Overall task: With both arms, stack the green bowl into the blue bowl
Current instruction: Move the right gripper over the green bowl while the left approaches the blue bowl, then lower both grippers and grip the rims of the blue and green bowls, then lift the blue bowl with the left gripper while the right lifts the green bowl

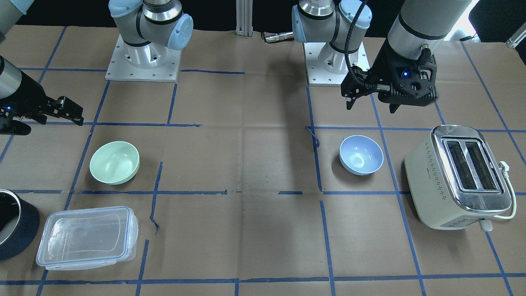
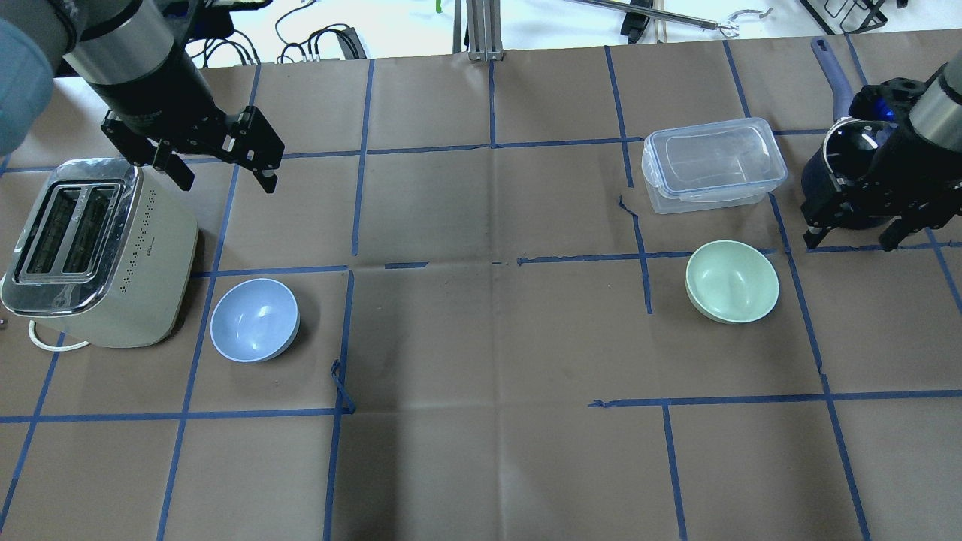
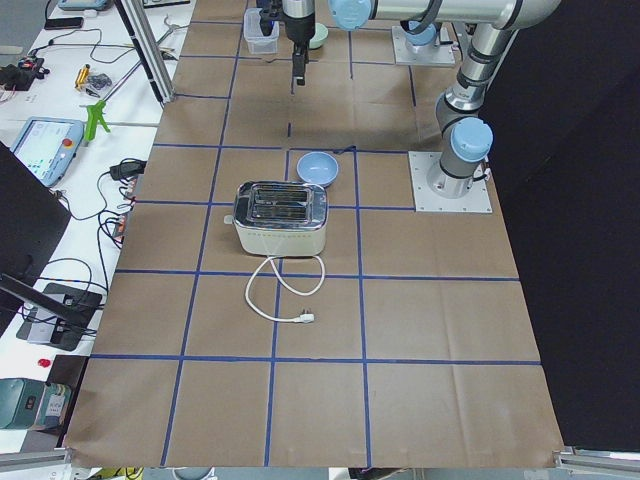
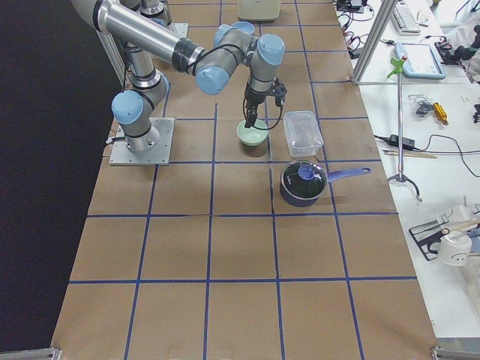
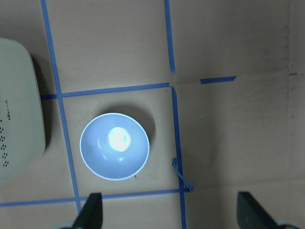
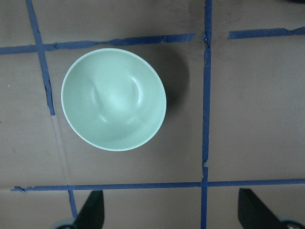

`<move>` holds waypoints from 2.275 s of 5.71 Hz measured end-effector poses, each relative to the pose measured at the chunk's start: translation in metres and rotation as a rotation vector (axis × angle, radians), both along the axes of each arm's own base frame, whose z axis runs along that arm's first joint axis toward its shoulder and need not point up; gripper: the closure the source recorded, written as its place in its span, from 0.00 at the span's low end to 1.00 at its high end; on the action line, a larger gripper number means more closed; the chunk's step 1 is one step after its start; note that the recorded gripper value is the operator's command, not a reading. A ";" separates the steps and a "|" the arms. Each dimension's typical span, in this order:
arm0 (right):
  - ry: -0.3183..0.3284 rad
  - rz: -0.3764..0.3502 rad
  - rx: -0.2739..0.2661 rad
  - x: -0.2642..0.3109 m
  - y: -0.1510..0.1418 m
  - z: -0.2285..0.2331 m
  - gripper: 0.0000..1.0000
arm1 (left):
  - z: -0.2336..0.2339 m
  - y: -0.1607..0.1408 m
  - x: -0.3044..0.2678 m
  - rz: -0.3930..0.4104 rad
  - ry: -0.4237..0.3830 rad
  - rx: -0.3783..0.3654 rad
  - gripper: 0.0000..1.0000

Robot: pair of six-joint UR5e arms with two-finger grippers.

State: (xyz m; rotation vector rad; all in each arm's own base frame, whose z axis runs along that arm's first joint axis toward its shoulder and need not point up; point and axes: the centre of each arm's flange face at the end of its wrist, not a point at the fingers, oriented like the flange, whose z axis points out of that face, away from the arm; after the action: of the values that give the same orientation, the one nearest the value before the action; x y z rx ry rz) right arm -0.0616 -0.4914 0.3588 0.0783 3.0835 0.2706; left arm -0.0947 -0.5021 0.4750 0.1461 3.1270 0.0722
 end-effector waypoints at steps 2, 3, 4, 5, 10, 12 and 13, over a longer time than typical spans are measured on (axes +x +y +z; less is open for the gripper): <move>0.022 0.023 -0.059 0.013 -0.009 -0.056 0.00 | -0.077 0.000 0.028 0.026 0.003 0.008 0.02; 0.033 0.032 -0.095 0.017 -0.009 -0.090 0.00 | -0.120 0.007 0.035 0.042 0.005 0.004 0.03; 0.037 0.040 -0.108 0.018 -0.008 -0.115 0.00 | -0.159 0.014 0.038 0.051 0.011 0.017 0.03; 0.033 0.045 -0.094 0.019 -0.006 -0.131 0.00 | -0.191 0.016 0.038 0.053 0.016 0.053 0.06; 0.029 0.047 -0.061 0.023 0.010 -0.150 0.43 | -0.272 0.015 0.032 0.048 0.026 0.171 0.92; 0.030 0.047 -0.067 0.023 0.009 -0.148 0.76 | -0.277 0.015 0.032 0.072 0.022 0.180 0.99; 0.030 0.047 -0.069 0.023 0.009 -0.147 0.91 | -0.273 0.013 0.031 0.084 0.020 0.170 0.99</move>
State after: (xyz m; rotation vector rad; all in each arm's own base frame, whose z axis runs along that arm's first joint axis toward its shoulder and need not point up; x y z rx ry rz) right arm -0.0389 -0.4829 0.2115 0.0070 3.1243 0.1666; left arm -0.0638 -0.4892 0.2015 0.0167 3.1432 0.3402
